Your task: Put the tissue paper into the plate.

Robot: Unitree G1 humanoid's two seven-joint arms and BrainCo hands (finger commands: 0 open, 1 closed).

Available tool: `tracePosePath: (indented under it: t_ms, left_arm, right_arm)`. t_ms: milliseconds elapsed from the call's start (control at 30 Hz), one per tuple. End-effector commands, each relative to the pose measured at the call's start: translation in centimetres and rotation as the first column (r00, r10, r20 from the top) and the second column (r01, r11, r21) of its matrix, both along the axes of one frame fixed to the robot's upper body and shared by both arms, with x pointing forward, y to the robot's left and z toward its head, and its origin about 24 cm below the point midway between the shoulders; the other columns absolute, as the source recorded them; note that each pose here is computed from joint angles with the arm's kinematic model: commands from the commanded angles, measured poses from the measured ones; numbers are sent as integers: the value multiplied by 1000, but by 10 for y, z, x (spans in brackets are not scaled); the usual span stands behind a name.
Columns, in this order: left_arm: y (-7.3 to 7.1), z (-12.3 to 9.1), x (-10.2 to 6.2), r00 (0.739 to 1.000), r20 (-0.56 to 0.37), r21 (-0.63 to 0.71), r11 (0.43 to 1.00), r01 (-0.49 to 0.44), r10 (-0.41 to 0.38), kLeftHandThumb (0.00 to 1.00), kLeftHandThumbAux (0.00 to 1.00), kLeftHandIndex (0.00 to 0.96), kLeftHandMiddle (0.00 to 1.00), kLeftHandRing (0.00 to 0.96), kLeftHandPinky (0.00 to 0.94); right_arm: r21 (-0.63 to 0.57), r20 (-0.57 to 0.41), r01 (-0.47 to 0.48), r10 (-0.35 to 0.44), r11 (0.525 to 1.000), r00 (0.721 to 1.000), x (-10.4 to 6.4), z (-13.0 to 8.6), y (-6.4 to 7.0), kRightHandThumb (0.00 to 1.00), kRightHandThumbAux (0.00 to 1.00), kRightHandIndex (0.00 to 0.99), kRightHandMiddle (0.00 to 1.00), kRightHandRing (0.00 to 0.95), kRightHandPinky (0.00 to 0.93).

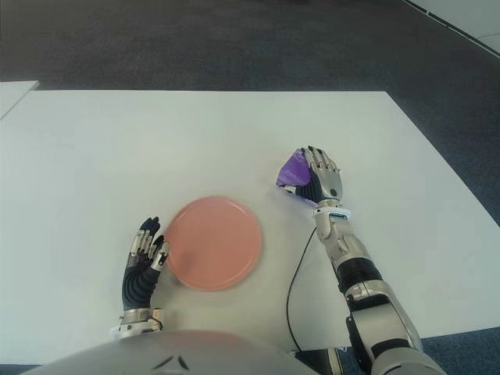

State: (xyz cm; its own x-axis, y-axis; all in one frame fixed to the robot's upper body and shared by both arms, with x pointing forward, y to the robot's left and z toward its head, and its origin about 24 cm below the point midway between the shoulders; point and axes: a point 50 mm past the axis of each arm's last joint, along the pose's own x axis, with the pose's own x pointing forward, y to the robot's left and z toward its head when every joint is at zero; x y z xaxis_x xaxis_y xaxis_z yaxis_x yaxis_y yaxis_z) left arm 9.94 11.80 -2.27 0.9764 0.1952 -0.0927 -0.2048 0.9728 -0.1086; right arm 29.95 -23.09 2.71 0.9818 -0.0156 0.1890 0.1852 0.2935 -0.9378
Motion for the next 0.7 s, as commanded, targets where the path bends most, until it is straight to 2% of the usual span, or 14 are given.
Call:
tracePosePath:
  t_ms: [33,700]
  left_arm:
    - [-6,-18,-12,990,-133,-38,998,-52,46,219,613,114,108,71,79]
    - [-8,-18,-9,991,-128,-35,998,-47,42,219,650,94,95,75,80]
  right_arm:
    - [2,-11,15,-15,1000,1000,3,1,-4,391,544,44,53,52,98]
    - [2,-12,8,-8,1000,1000,8,8,-5,371,521,51,66,62,110]
